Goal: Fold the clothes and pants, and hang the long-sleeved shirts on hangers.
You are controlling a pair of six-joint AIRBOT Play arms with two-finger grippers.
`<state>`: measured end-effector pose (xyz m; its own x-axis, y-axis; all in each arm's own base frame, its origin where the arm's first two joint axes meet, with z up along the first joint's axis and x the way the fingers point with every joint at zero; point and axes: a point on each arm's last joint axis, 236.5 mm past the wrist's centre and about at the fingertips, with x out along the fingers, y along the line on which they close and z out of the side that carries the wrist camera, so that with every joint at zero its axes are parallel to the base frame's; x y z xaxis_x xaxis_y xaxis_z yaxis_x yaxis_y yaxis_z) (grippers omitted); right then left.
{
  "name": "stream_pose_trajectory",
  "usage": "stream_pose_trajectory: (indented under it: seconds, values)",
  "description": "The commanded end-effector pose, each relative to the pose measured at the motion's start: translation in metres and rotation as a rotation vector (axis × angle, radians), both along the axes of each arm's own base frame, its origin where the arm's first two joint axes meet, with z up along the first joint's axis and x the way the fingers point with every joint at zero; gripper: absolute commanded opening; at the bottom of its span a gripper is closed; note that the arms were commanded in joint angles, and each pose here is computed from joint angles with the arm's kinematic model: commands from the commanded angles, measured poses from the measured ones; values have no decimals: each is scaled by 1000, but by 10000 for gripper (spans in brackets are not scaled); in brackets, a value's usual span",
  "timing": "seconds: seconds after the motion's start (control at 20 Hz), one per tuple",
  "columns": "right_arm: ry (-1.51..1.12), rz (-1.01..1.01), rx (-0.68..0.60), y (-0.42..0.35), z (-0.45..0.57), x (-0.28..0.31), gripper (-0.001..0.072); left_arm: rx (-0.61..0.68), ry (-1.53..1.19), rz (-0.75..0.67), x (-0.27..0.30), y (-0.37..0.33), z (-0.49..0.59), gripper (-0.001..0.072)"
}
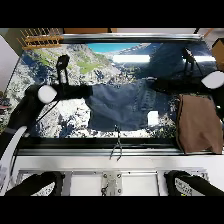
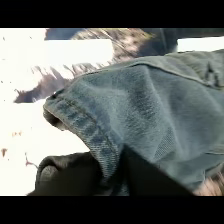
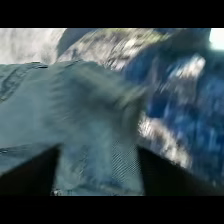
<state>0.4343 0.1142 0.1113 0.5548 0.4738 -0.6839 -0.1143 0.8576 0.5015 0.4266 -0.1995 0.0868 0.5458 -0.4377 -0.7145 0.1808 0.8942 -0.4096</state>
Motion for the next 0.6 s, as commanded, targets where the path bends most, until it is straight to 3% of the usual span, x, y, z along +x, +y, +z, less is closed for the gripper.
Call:
stream_pose_trajectory:
  seconds: [0.0, 0.25, 0.55]
  values:
    - [-107, -139, 34, -19, -13, 80, 636, 34, 143, 30, 78, 8, -44, 704]
    - [-255, -226, 34, -71, 64, 85, 626, 89, 276, 27, 85, 81, -10, 701]
    - [-152, 35, -53, -35, 63, -29, 626, 92, 549, 95, -32, 116, -95, 701]
